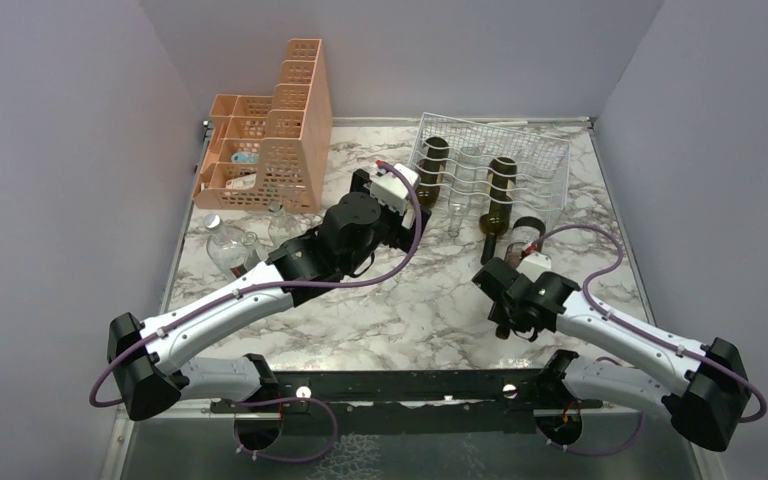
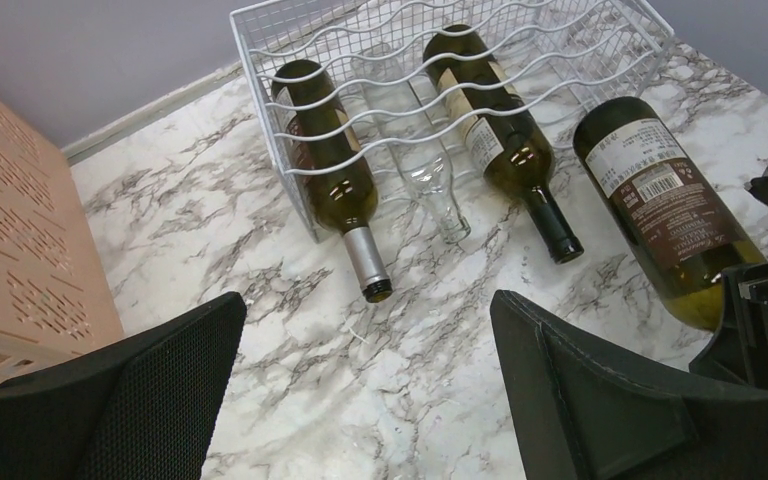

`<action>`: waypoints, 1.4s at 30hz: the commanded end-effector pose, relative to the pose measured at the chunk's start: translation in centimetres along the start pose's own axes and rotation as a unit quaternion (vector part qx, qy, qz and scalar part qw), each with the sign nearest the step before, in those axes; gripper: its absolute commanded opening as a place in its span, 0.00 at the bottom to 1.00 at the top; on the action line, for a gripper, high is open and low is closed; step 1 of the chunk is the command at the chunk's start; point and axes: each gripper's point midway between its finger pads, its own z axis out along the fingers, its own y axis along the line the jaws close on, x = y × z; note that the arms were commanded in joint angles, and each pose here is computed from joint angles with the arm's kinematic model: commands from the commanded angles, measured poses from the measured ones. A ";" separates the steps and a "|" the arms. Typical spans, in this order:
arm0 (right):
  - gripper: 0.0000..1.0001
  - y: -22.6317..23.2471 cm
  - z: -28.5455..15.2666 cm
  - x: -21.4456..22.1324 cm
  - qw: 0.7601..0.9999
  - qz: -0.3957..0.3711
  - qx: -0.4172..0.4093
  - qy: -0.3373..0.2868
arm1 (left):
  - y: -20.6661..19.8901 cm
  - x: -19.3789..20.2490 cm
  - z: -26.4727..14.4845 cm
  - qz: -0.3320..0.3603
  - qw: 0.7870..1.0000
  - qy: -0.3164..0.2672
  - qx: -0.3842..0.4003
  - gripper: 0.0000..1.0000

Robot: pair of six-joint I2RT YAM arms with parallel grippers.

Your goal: Put the wine bottle on the wine rack

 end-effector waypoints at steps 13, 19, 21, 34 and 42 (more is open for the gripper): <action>0.01 2.7 3.0 -4.4 0.998 -0.010 -0.058 -0.025 | 0.7 -1.0 -0.8 0.013 1.000 -0.005 -0.007 0.99; 0.01 3.0 4.0 -5.2 0.998 -0.006 -0.065 -0.023 | 0.7 -0.8 -1.0 0.015 1.000 -0.002 -0.007 0.99; 0.01 3.1 4.2 -5.7 0.997 -0.007 -0.067 -0.030 | 0.7 -0.7 -1.0 0.015 1.000 0.000 -0.007 0.99; 0.01 3.4 7.5 -11.3 0.993 -0.026 -0.058 -0.097 | 1.1 -1.1 -2.5 0.007 1.000 -0.011 -0.003 0.99; 0.01 4.4 8.6 -15.1 0.991 -0.035 -0.053 -0.114 | 1.6 -1.3 -3.6 0.001 1.000 -0.019 -0.004 0.99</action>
